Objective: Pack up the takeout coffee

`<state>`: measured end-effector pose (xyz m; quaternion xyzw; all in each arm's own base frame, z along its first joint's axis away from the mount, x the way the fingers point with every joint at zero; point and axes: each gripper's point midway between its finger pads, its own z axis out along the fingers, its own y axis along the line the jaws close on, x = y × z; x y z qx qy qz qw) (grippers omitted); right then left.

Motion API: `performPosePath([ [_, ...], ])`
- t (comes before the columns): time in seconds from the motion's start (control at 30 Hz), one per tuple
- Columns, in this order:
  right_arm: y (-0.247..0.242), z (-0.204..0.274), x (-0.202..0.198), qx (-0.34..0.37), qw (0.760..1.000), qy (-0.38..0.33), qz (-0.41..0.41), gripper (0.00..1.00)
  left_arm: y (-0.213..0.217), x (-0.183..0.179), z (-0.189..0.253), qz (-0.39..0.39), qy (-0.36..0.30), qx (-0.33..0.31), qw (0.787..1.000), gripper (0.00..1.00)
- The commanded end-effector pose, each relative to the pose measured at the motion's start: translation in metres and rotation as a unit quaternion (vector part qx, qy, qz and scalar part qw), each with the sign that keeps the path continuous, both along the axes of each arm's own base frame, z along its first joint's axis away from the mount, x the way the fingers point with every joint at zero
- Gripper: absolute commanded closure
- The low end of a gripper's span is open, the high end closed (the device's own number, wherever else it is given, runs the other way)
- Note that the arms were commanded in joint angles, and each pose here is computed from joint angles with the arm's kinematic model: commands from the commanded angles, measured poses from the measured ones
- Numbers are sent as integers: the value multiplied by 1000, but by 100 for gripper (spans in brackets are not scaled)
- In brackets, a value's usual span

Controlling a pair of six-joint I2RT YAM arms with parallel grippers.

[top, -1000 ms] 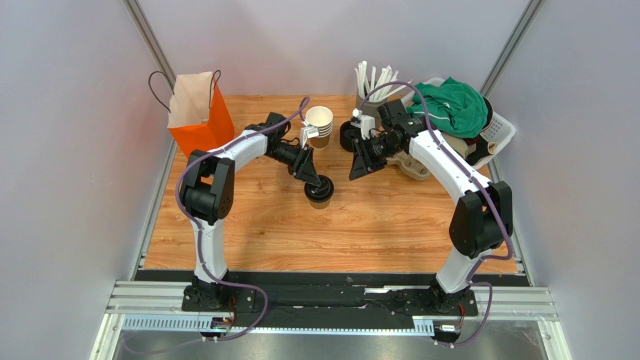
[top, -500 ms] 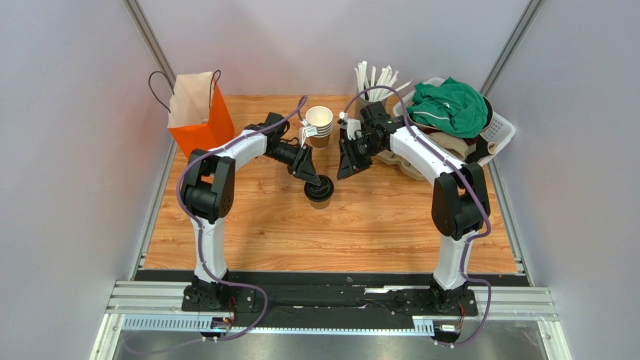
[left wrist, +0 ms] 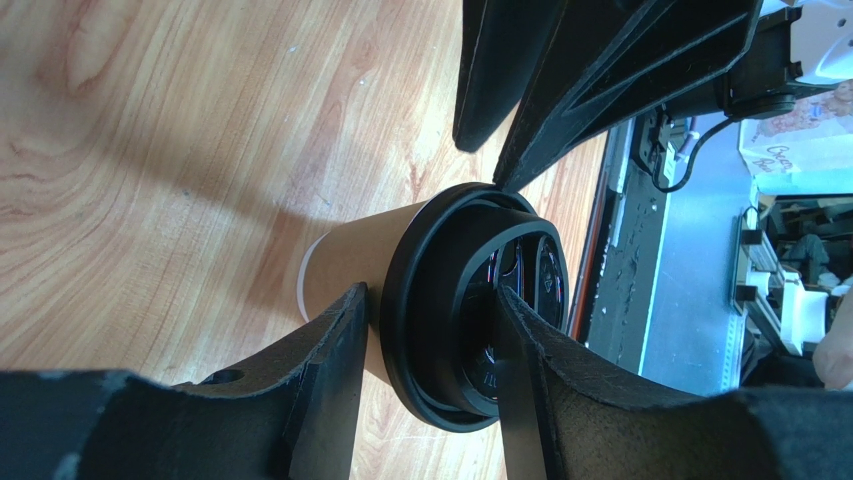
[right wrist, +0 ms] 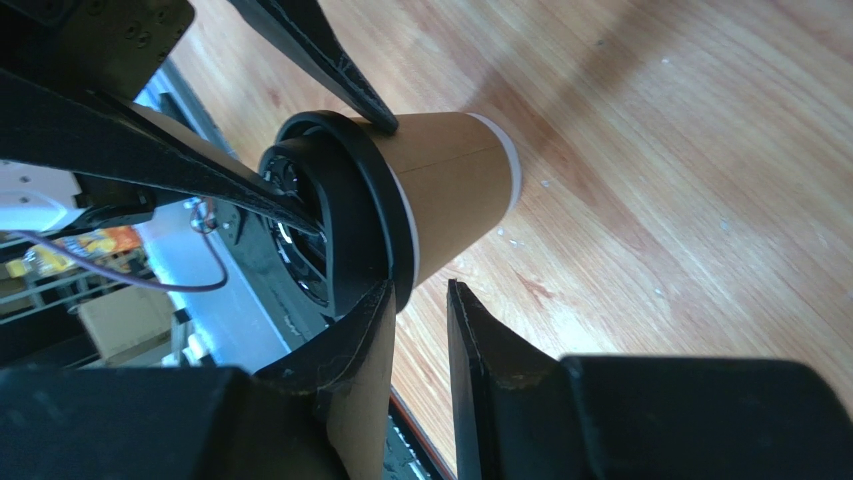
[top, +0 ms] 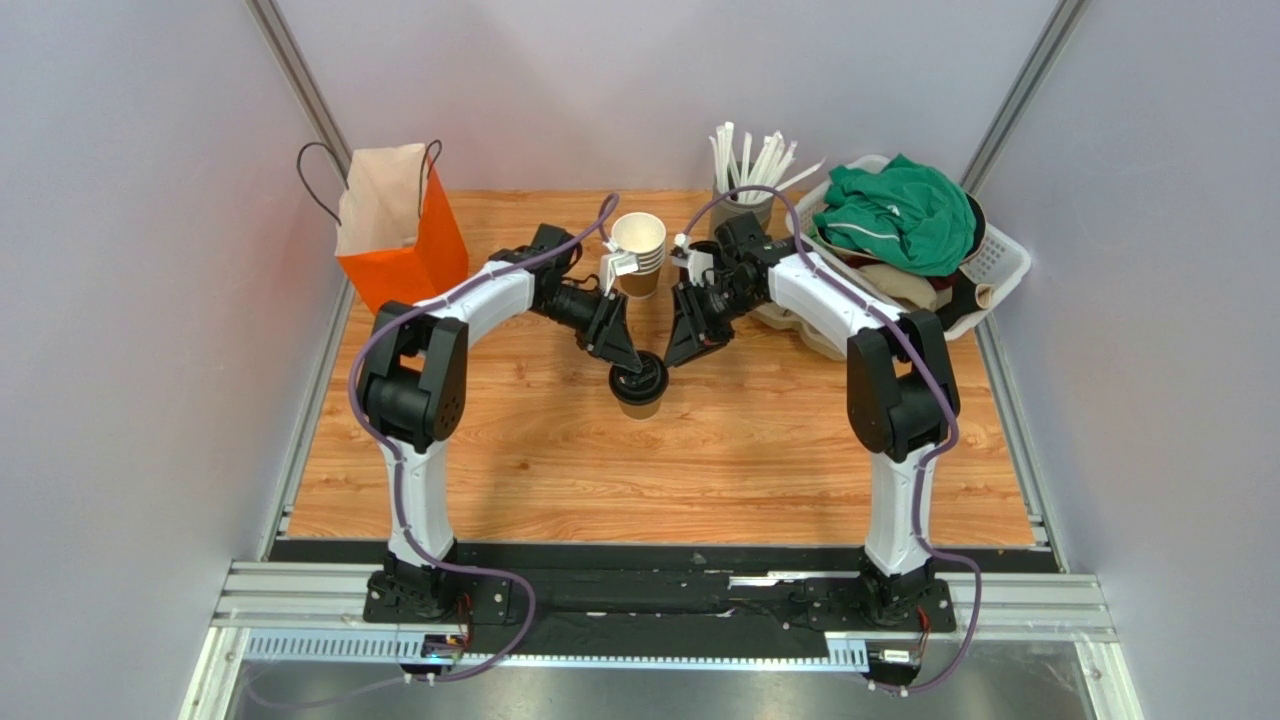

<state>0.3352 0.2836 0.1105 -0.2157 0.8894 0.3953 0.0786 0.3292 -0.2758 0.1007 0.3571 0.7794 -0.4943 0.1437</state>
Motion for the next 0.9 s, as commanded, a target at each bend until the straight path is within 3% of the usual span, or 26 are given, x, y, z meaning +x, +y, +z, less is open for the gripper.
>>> performPosePath([
  [0.0, 18, 10, -1, 65, 997, 19, 24, 71, 8, 3, -28, 4, -39, 68, 997, 50],
  [0.37, 19, -4, -7, 75, 996, 47, 23, 73, 7, 5, -33, 7, -38, 81, 996, 50],
  [0.87, -11, -67, 15, -73, 995, 29, -63, 76, 3, 1, -39, 1, -46, 105, 993, 51],
])
